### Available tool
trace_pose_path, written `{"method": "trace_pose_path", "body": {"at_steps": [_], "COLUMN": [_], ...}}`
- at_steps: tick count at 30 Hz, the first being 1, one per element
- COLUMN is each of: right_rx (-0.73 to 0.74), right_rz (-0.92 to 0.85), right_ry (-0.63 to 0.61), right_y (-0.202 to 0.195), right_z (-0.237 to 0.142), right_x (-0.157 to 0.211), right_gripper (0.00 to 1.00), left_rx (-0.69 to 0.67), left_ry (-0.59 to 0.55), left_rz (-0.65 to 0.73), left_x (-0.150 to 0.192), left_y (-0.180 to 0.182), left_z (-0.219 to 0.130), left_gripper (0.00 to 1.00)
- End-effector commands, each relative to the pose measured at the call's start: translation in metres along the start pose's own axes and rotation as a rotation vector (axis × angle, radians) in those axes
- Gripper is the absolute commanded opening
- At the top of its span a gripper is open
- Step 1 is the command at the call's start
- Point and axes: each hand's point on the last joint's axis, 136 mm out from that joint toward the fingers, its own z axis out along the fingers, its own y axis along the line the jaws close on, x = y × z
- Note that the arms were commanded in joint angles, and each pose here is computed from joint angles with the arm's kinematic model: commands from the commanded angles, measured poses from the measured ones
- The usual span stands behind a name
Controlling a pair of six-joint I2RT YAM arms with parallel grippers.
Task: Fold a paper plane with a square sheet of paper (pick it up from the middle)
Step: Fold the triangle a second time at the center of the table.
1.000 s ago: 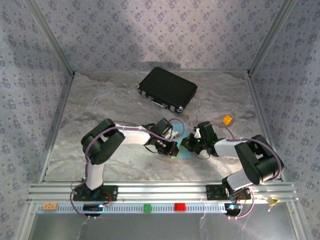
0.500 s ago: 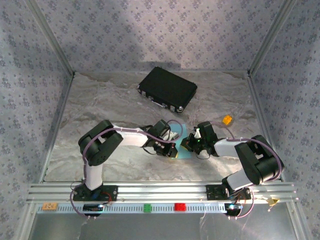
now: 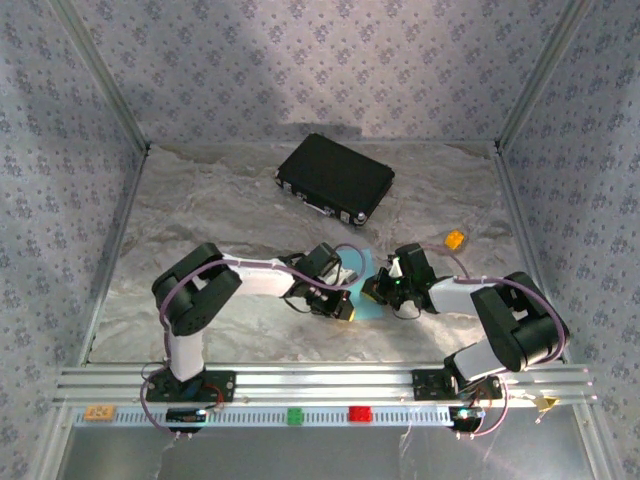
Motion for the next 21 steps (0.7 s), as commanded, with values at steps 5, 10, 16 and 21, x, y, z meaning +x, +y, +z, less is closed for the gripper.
{"method": "trace_pose_path", "body": {"at_steps": [5, 10, 16, 21], "right_rx": [0.128, 0.133, 0.131, 0.136], "right_rz": [0.053, 0.054, 0.054, 0.055], "right_ry": [0.002, 0.002, 0.005, 0.004], "right_y": [-0.035, -0.036, -0.036, -0.038], "right_z": [-0.001, -0.001, -0.002, -0.002], "right_x": [0.008, 0.009, 0.01, 0.011], "right_gripper": [0.03, 0.02, 0.02, 0.02], "left_rx": [0.027, 0.043, 0.005, -0.04], "left_ry": [-0.019, -0.034, -0.02, 0.028], "left_rz": [0.041, 0.055, 0.026, -0.021], "left_x": [0.003, -0.011, -0.02, -0.004], "left_y": [-0.025, -0.032, -0.016, 0.005], "left_z": [-0.019, -0.015, -0.001, 0.006], "left_gripper": [0.0, 0.0, 0.0, 0.0]}}
